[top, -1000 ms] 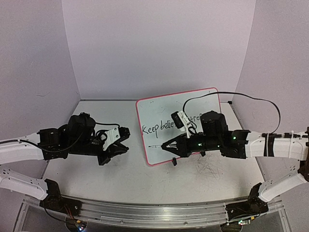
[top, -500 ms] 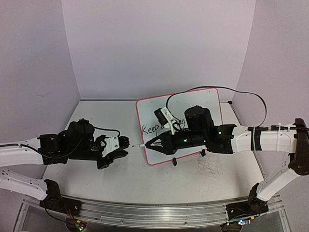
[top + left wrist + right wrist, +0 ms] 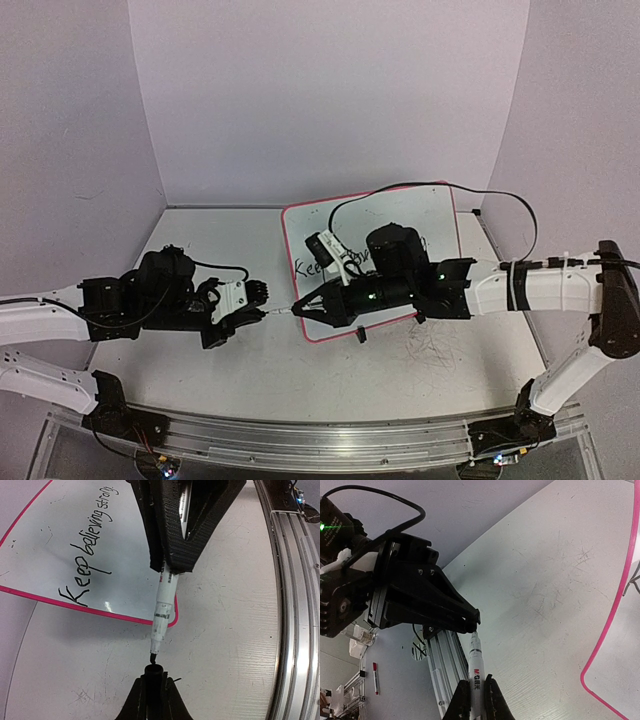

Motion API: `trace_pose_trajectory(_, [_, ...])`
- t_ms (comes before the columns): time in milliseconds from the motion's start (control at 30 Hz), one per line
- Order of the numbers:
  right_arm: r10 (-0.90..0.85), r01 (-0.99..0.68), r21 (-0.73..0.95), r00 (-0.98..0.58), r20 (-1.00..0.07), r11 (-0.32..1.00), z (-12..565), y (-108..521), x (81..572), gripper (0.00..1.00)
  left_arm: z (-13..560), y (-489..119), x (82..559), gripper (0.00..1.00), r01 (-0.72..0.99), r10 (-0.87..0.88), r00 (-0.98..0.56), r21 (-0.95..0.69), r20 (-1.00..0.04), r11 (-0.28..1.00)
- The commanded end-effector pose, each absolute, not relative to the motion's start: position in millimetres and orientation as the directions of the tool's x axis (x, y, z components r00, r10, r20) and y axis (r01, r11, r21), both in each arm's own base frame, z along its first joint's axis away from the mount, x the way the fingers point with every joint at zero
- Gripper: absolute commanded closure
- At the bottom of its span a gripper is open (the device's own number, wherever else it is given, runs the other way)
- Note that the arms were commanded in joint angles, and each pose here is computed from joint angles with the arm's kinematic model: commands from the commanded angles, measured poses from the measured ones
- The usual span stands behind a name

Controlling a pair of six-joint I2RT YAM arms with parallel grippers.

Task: Write a sentence on the whiteboard
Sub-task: Insert the whiteboard marker without the cap into the pen cap.

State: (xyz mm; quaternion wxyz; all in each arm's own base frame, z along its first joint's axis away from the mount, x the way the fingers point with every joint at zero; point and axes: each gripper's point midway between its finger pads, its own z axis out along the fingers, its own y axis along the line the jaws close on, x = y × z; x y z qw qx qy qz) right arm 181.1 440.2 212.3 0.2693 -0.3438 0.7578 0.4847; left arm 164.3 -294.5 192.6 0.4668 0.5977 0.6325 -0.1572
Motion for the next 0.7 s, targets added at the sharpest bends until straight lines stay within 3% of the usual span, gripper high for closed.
trace_pose_trajectory(0, [-0.241, -0.811, 0.525, -0.580, -0.778, 0.260, 231.8, 450.9, 181.8, 1.00, 203.6, -296.6, 164.5, 1.00, 0.891, 0.577, 0.183, 0.382, -0.796, 0.245])
trace_pose_trajectory(667, [-0.319, -0.826, 0.515, -0.564, -0.762, 0.230, 221.3, 466.2, 179.5, 1.00, 213.0, -306.7, 154.1, 1.00, 0.892, 0.563, 0.237, 0.407, -0.792, 0.197])
